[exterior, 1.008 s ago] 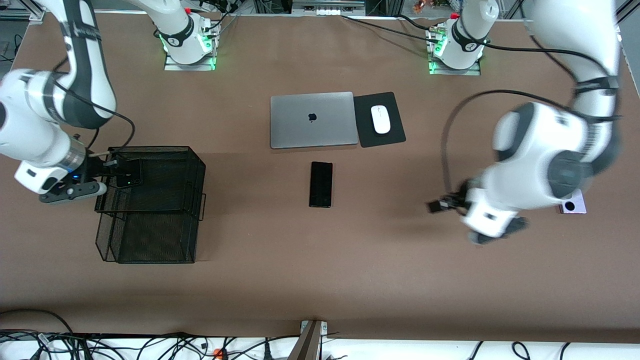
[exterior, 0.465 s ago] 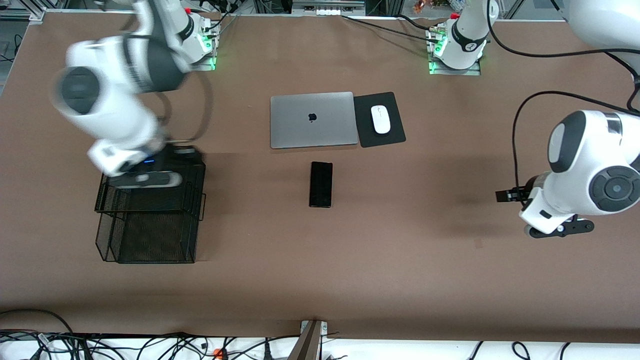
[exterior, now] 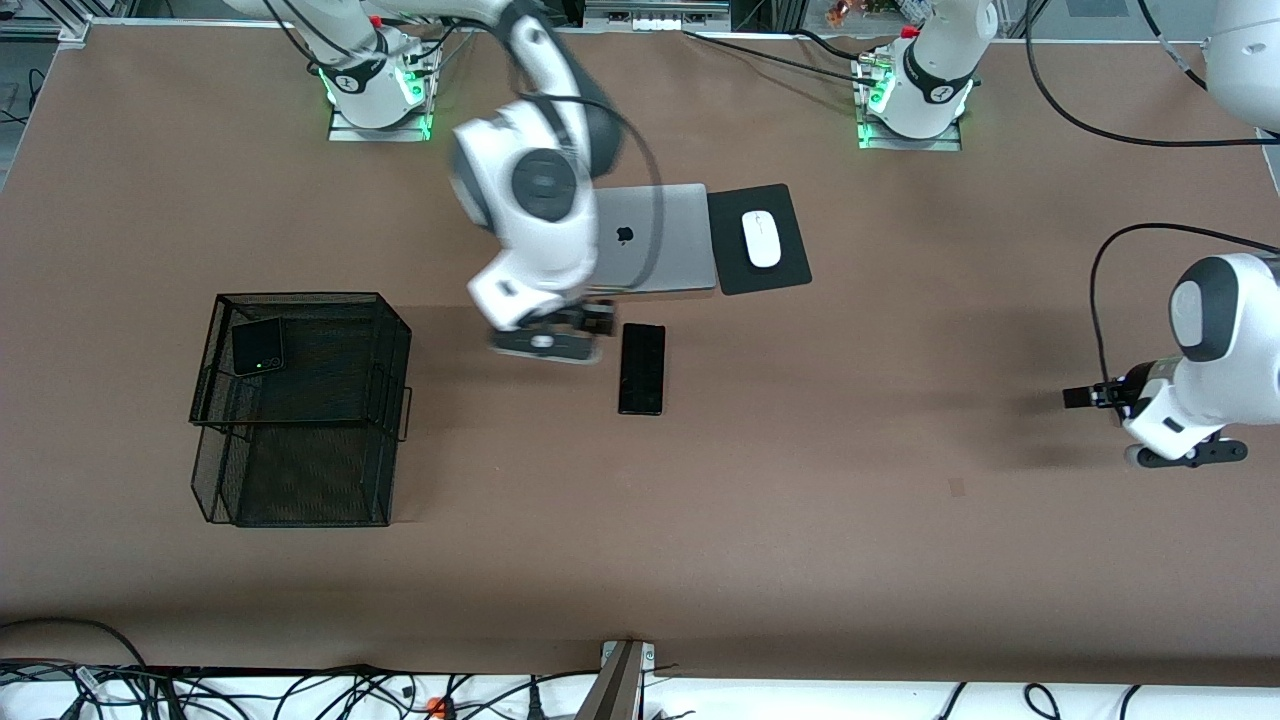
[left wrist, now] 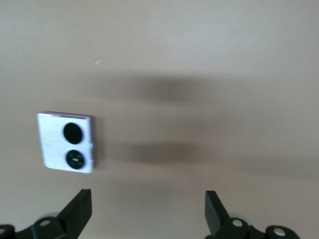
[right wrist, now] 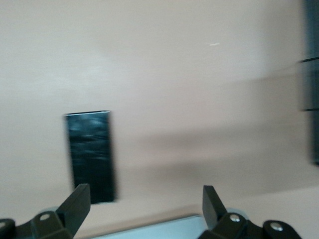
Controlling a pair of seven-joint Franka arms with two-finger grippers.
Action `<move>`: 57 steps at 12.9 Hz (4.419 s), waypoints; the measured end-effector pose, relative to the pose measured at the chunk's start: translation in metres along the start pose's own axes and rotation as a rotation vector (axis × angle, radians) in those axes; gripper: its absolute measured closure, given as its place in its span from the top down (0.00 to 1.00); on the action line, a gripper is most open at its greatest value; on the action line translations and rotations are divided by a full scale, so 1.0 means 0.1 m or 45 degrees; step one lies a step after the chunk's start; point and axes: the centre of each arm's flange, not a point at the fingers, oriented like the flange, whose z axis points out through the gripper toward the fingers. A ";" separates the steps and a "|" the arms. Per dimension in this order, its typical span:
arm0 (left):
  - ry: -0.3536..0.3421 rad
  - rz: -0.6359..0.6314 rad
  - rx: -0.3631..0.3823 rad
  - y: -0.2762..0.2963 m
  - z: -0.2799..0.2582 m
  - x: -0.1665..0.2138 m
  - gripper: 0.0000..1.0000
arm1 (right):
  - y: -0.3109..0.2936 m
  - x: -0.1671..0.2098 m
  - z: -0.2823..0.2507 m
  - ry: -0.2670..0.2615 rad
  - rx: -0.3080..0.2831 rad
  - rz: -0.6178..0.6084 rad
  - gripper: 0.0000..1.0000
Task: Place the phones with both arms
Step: 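Grasp the black phone with the right gripper while the left gripper approaches, then lift the black phone with the right gripper while the left gripper grasps, then drop the black phone into the basket while the left gripper sets down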
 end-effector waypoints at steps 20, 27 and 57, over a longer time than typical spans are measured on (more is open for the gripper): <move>0.169 0.077 -0.150 -1.25 1.13 -0.09 1.00 | -0.61 -0.54 1.63 0.049 0.075 0.017 1.00; 0.166 0.088 -0.142 -1.25 1.18 -0.06 1.00 | -0.63 -0.52 1.63 0.064 0.091 0.006 0.81; 0.224 0.138 -0.362 6.10 -0.22 -0.68 0.83 | 4.23 0.42 0.37 -0.079 0.048 -0.378 0.80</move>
